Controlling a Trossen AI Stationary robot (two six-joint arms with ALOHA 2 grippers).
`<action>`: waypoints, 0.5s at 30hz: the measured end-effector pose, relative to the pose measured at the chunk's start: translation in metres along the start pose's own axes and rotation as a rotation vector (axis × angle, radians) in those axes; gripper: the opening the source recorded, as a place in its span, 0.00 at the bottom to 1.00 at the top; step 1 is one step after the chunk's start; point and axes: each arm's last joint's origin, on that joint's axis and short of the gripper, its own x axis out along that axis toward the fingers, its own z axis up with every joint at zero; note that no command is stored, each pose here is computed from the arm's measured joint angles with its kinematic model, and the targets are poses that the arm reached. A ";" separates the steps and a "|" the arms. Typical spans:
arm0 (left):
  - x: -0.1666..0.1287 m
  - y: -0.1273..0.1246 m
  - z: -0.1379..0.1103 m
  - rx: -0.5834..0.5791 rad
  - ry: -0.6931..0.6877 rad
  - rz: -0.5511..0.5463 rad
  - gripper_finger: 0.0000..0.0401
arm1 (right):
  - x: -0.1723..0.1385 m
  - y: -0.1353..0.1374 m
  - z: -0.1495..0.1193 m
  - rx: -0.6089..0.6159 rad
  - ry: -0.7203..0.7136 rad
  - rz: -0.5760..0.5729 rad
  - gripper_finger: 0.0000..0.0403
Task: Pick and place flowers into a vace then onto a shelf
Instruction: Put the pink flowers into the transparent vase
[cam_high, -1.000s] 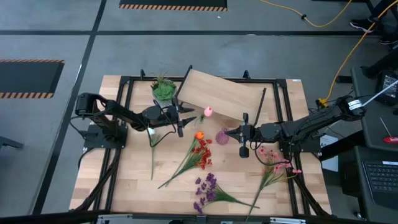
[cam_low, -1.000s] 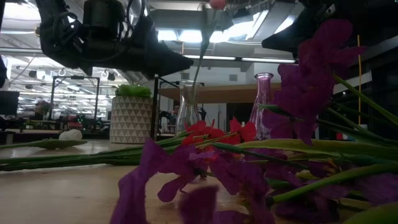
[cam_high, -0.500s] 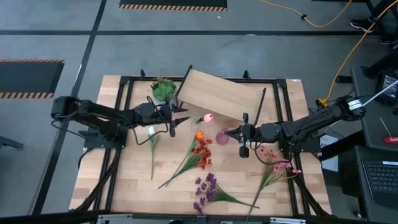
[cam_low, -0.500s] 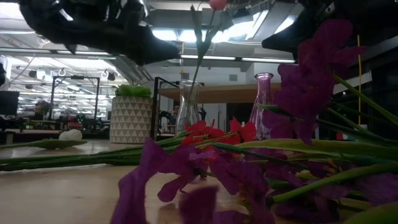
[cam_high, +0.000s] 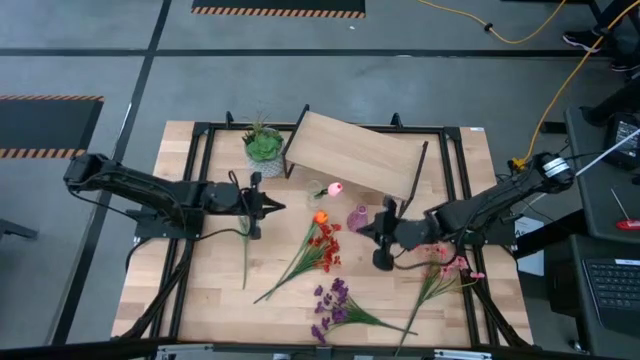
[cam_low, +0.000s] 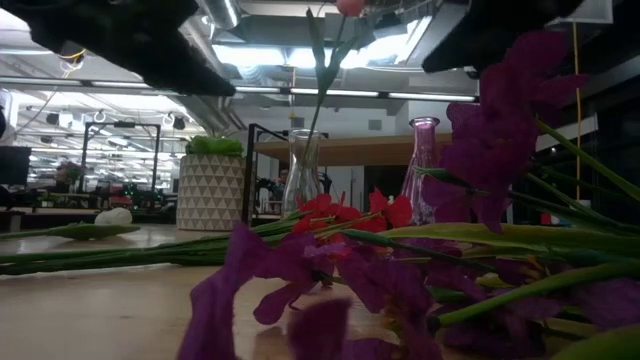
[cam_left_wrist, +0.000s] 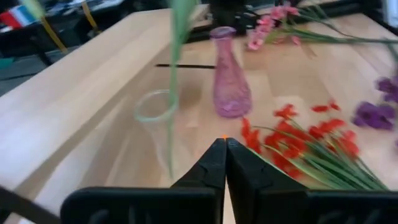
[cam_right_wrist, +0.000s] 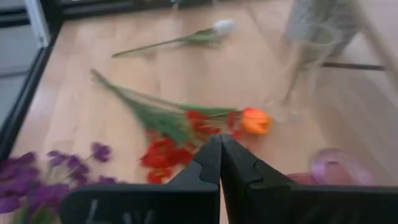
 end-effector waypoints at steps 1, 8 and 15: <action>-0.001 -0.002 0.001 0.013 -0.004 -0.015 0.01 | 0.002 0.007 0.002 0.000 0.013 0.007 0.00; -0.007 -0.012 0.003 0.038 -0.022 -0.071 0.01 | 0.011 0.060 0.007 0.052 0.078 0.072 0.00; -0.009 -0.019 -0.002 0.049 0.028 -0.108 0.01 | 0.007 0.098 0.001 0.138 0.181 -0.014 0.00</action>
